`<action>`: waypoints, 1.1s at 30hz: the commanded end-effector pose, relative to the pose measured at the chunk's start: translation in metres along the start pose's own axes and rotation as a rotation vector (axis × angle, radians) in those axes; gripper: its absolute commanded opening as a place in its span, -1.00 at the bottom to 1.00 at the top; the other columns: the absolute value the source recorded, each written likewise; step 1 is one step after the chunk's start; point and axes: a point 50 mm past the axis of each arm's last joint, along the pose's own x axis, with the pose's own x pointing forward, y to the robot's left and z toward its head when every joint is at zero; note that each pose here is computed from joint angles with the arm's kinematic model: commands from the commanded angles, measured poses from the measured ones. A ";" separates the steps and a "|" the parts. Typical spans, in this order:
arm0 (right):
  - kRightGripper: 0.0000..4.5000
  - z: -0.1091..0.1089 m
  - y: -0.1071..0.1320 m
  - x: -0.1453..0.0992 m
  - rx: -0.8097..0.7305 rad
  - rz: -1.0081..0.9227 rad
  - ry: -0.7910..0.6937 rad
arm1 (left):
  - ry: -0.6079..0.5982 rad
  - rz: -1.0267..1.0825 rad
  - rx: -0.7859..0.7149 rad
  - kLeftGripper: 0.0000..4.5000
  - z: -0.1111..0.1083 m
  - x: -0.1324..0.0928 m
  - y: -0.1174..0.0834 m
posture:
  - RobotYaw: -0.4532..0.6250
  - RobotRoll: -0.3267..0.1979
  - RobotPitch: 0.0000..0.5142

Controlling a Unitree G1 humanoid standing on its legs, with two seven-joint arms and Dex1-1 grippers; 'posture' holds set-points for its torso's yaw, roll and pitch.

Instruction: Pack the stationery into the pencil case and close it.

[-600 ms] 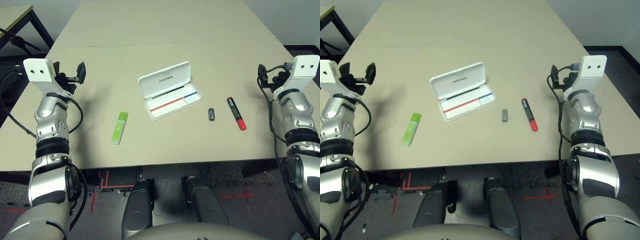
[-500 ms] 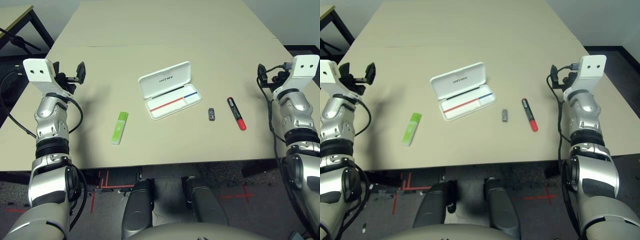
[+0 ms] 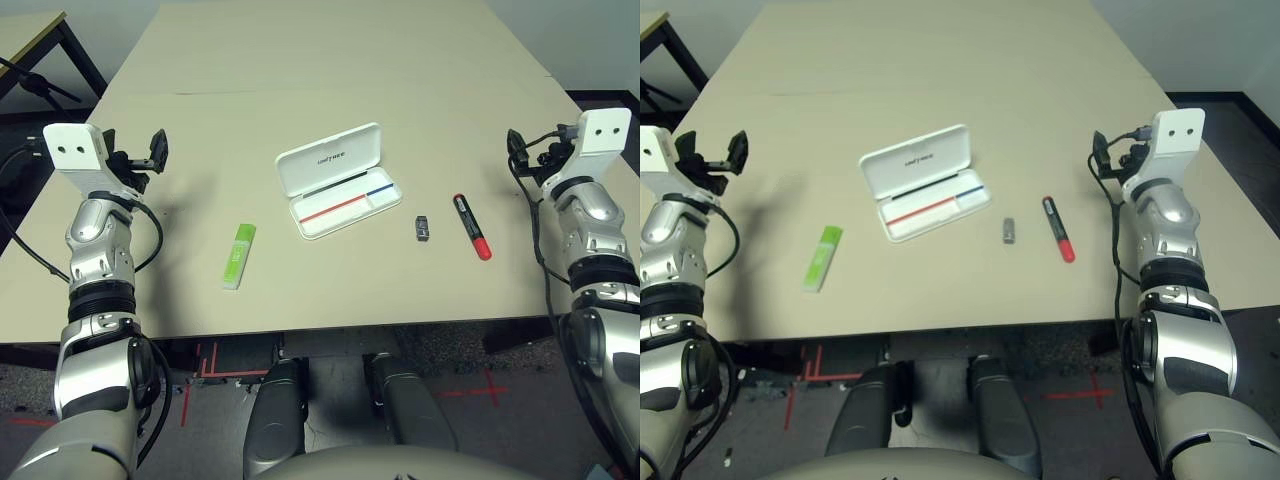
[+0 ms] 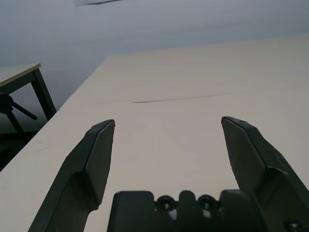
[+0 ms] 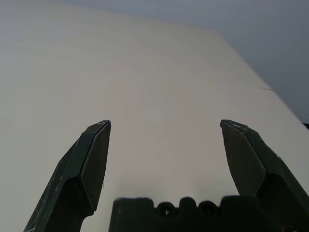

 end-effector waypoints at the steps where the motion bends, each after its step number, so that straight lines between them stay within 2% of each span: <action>1: 1.00 0.000 0.008 -0.009 -0.061 0.209 0.076 | 0.018 0.008 -0.004 0.98 -0.002 -0.002 0.005 | -0.30 0.25 -0.47; 7: 1.00 0.007 0.013 -0.025 -0.129 0.460 0.181 | 0.015 -0.005 -0.001 0.98 0.000 -0.003 0.005 | -0.28 0.25 -0.46; 11: 1.00 0.011 0.016 -0.028 -0.146 0.544 0.224 | 0.028 -0.128 0.001 0.98 0.004 -0.008 -0.004 | -0.27 0.25 -0.44; 15: 1.00 0.012 0.019 -0.028 -0.147 0.580 0.247 | 0.068 -0.396 -0.004 0.98 0.013 -0.022 -0.029 | -0.25 0.25 -0.43; 19: 1.00 0.010 0.021 -0.026 -0.153 0.590 0.258 | 0.176 -0.788 -0.016 0.98 0.024 -0.056 -0.068 | -0.23 0.25 -0.42; 23: 1.00 0.007 0.024 -0.024 -0.155 0.605 0.272 | 0.264 -0.988 0.013 0.98 0.031 -0.076 -0.097 | -0.20 0.25 -0.42; 27: 1.00 0.004 0.028 -0.022 -0.156 0.623 0.284 | 0.322 -1.128 0.092 0.98 0.033 -0.080 -0.123 | -0.17 0.25 -0.44; 33: 1.00 0.003 0.032 -0.020 -0.154 0.637 0.285 | 0.354 -1.221 0.161 0.98 0.032 -0.074 -0.144 | -0.19 0.25 -0.47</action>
